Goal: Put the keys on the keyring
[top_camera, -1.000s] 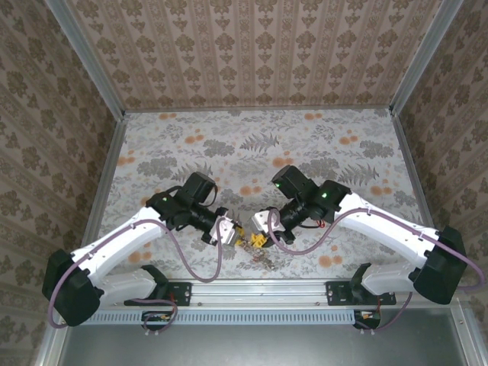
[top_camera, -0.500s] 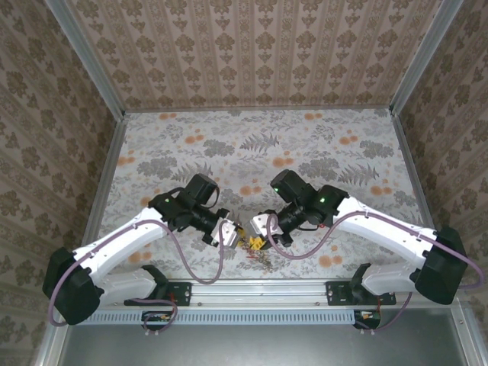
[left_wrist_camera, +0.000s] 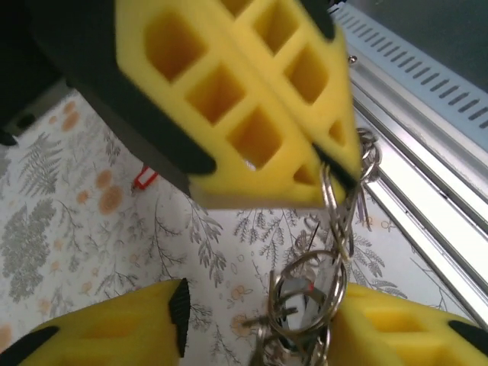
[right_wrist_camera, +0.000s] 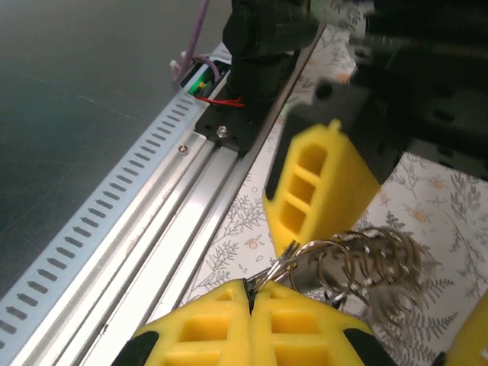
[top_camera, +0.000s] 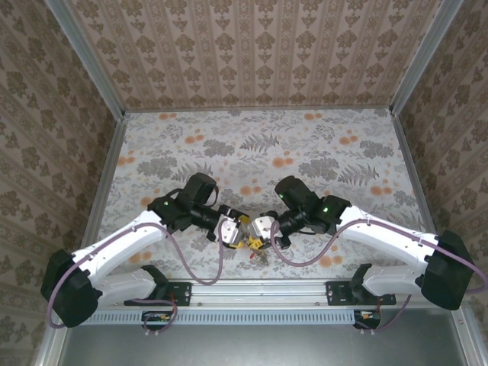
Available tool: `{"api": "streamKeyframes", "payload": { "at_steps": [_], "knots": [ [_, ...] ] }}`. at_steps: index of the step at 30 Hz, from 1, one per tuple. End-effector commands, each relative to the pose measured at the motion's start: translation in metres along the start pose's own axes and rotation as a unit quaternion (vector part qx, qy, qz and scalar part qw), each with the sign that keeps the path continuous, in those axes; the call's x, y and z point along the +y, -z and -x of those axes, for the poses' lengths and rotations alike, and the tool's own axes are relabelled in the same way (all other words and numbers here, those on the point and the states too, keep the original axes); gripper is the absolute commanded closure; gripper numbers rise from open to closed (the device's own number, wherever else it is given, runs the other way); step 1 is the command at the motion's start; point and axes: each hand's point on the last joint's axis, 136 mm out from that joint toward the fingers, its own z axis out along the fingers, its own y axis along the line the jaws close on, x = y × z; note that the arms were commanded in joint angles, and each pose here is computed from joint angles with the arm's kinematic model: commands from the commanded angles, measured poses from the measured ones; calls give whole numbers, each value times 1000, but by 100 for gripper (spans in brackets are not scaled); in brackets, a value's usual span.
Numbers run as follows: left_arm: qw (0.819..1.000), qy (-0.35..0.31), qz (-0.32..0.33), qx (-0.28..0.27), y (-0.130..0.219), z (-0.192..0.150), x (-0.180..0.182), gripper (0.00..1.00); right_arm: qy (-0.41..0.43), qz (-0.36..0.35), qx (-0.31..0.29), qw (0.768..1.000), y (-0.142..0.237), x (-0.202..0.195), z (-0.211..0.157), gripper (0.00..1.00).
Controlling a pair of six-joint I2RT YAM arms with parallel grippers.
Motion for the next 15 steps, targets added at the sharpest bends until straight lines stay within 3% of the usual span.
{"api": "streamKeyframes", "payload": {
  "at_steps": [1,15],
  "knots": [
    [999,-24,22,-24,8,16,5,43,12,-32,-17,999,3,-8,7,100],
    [995,29,85,-45,35,31,-5,40,-7,-86,-39,995,9,-21,2,100]
  ]
}}
